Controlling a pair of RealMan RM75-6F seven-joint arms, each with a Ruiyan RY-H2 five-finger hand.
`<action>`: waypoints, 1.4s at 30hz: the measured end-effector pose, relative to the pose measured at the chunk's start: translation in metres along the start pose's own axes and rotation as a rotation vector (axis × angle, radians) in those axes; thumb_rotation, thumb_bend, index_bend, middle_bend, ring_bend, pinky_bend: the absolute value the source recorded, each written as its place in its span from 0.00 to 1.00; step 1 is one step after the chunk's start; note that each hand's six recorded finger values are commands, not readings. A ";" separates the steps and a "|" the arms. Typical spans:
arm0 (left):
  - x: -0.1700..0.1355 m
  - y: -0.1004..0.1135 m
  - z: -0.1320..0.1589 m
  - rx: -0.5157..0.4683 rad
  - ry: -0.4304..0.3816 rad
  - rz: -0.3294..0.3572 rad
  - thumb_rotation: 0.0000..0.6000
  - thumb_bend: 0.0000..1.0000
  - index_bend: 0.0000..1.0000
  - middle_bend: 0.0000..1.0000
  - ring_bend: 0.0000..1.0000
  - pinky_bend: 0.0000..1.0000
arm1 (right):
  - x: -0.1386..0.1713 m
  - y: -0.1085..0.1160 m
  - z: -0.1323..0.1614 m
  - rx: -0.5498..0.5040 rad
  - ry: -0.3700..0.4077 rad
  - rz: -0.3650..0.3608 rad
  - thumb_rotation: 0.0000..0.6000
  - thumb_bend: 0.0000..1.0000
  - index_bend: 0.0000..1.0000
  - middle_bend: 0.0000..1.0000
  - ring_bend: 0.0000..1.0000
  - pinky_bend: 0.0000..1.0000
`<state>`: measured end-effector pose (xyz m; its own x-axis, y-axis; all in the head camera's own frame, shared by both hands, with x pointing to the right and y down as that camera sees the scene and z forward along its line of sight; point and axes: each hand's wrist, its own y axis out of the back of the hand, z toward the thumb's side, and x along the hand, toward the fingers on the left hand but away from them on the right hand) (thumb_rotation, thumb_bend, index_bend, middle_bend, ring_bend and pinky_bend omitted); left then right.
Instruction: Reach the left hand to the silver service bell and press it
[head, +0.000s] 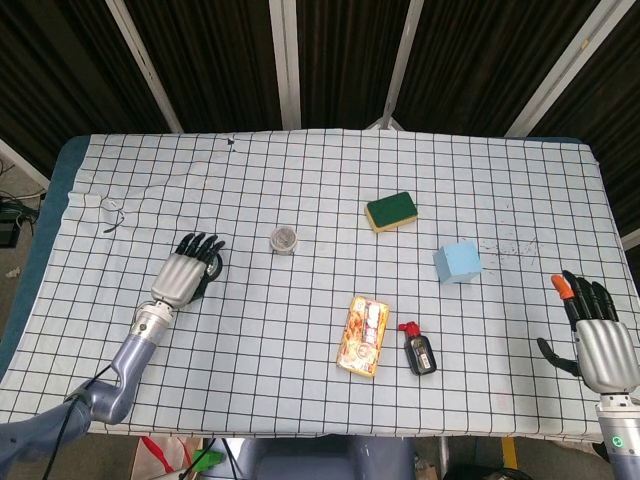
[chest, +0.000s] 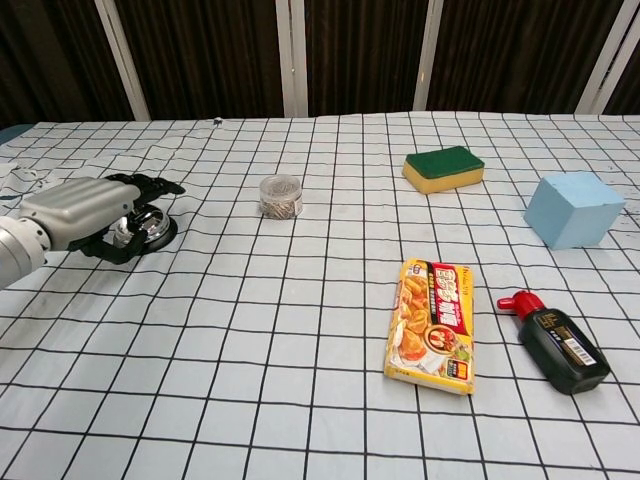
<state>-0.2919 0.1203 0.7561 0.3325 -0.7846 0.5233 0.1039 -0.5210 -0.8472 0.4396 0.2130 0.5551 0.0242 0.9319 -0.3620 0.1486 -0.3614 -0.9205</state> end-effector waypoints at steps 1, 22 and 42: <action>0.001 -0.002 0.001 0.003 -0.001 -0.004 1.00 0.84 0.05 0.04 0.00 0.01 | 0.000 0.000 0.000 -0.001 0.000 -0.001 1.00 0.30 0.08 0.00 0.02 0.00; -0.013 0.045 0.011 -0.010 -0.029 0.156 1.00 0.84 0.04 0.04 0.00 0.01 | 0.001 0.002 0.004 -0.006 0.018 -0.011 1.00 0.30 0.08 0.00 0.02 0.00; -0.223 0.110 -0.072 -0.057 0.347 0.195 1.00 0.84 0.04 0.04 0.00 0.01 | 0.002 -0.002 0.011 0.006 0.037 0.002 1.00 0.30 0.08 0.00 0.02 0.00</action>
<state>-0.4217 0.2135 0.5526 0.0034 -0.9322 0.3618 0.0148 -0.3617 -0.9322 0.4282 0.2155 0.5543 0.0614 0.9316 -0.3582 0.1429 -0.3634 -0.9206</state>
